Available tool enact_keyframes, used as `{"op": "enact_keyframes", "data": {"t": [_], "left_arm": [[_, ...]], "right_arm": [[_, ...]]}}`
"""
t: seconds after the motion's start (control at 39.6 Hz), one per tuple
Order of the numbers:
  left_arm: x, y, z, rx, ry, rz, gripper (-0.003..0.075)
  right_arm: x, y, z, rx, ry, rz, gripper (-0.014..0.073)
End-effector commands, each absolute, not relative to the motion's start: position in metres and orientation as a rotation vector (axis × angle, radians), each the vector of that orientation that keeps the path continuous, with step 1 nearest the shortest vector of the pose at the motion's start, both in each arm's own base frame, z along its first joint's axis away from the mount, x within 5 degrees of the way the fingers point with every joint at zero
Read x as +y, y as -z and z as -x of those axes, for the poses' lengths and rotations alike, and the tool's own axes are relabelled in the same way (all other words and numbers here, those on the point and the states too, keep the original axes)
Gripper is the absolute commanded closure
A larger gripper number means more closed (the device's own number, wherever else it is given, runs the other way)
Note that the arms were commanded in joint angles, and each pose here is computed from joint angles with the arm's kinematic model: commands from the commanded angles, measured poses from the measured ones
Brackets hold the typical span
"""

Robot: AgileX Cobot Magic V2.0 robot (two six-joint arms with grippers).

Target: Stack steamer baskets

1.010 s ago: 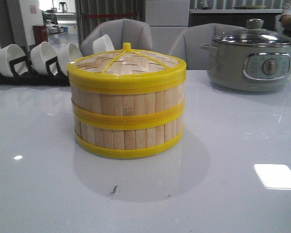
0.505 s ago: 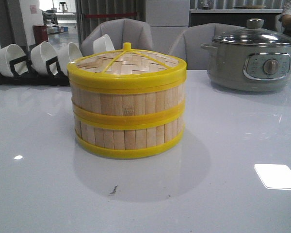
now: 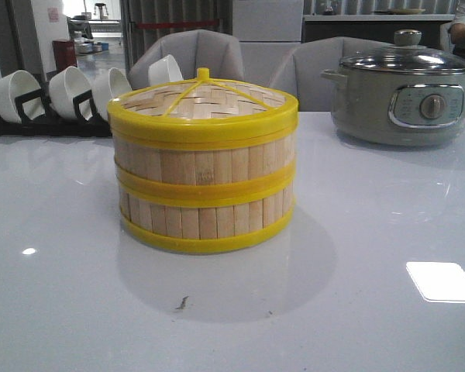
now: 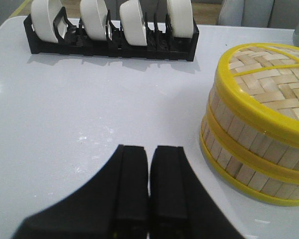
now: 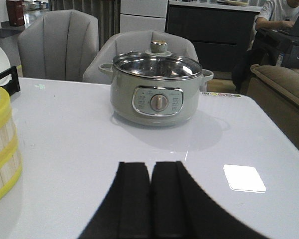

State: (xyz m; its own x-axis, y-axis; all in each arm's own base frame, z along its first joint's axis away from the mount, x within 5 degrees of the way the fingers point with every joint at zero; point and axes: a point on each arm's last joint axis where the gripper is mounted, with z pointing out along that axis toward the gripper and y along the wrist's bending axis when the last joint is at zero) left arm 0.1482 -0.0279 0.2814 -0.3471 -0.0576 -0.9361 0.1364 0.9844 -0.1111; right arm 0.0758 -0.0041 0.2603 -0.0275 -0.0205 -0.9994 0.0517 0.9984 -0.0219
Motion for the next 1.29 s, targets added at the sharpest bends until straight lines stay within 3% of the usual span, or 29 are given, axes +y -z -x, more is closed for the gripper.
{"op": "enact_keyframes", "data": {"t": [0.0,0.35,0.53,0.76,0.99,1.26], "left_arm": [[-0.030,-0.299,-0.151,1.800,0.228,-0.062,0.0632],[-0.026,-0.306,-0.136,1.764,0.177,-0.103,0.0632],[-0.018,-0.312,-0.106,1.612,0.175,-0.086,0.0632],[-0.010,-0.272,-0.070,1.433,0.197,-0.038,0.0632],[-0.007,-0.223,-0.057,1.426,0.168,-0.009,0.0632],[-0.006,-0.215,-0.054,1.444,0.173,0.009,0.0632]], "right_arm": [[-0.004,-0.276,-0.076,1.497,0.070,-0.006,0.0549],[-0.004,-0.276,-0.076,1.497,0.070,-0.006,0.0549],[-0.004,-0.276,-0.076,1.496,0.070,-0.006,0.0549],[-0.004,-0.276,-0.076,1.496,0.070,-0.006,0.0549],[-0.004,-0.276,-0.076,1.496,0.070,-0.006,0.0549],[-0.004,-0.276,-0.076,1.497,0.070,-0.006,0.0549]]}}
